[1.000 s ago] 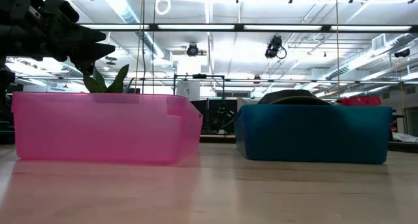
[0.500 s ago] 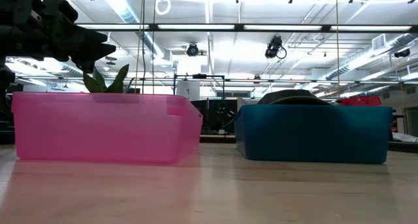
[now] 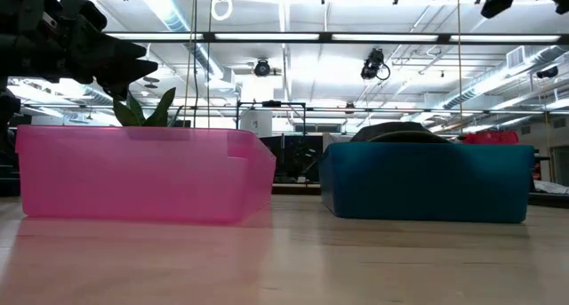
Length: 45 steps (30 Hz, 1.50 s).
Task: Pick & Place hat
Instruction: Put the bottom brown cap into the red bin
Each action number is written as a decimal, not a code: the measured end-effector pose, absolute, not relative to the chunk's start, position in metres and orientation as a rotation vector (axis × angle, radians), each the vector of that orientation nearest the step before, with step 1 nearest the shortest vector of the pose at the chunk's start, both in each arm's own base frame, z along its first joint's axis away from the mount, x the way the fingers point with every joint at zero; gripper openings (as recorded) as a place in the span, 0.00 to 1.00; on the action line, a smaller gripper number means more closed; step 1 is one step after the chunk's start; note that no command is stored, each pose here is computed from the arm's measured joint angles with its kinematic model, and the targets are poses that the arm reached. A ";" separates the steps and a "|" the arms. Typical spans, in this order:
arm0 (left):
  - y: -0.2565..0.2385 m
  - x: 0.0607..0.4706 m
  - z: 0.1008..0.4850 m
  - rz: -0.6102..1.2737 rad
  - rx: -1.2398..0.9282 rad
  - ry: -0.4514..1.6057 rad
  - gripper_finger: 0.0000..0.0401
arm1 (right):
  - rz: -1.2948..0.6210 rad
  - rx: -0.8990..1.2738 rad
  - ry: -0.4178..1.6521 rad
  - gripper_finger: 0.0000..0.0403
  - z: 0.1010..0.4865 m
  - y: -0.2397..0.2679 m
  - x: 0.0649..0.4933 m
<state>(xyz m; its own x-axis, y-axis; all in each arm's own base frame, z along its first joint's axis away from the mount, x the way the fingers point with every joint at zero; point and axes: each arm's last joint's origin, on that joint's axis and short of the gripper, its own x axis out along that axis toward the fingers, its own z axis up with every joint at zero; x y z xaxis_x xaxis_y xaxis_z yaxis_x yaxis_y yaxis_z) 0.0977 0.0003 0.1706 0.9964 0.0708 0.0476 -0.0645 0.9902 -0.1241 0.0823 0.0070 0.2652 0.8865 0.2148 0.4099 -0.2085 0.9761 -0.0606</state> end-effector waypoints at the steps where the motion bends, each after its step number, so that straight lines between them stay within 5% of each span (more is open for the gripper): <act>1: 0.000 0.098 0.171 0.068 -0.123 -0.052 0.46 | 0.233 -0.009 -0.440 0.29 0.261 0.007 0.082; 18: 0.000 0.098 0.171 0.068 -0.122 -0.052 0.46 | 0.262 -0.026 -0.484 0.29 0.214 0.008 0.087; 45: 0.000 0.098 0.171 0.068 -0.122 -0.052 0.46 | -0.124 -0.089 -0.002 0.29 0.169 -0.003 0.099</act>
<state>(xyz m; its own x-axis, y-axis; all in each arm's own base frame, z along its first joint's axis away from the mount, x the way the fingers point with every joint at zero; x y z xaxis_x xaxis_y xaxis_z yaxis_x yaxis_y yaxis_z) 0.0977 0.0003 0.1706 0.9964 0.0707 0.0473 -0.0644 0.9902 -0.1237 0.0994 -0.0026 0.1690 0.9924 -0.1231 0.0079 0.1233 0.9884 -0.0889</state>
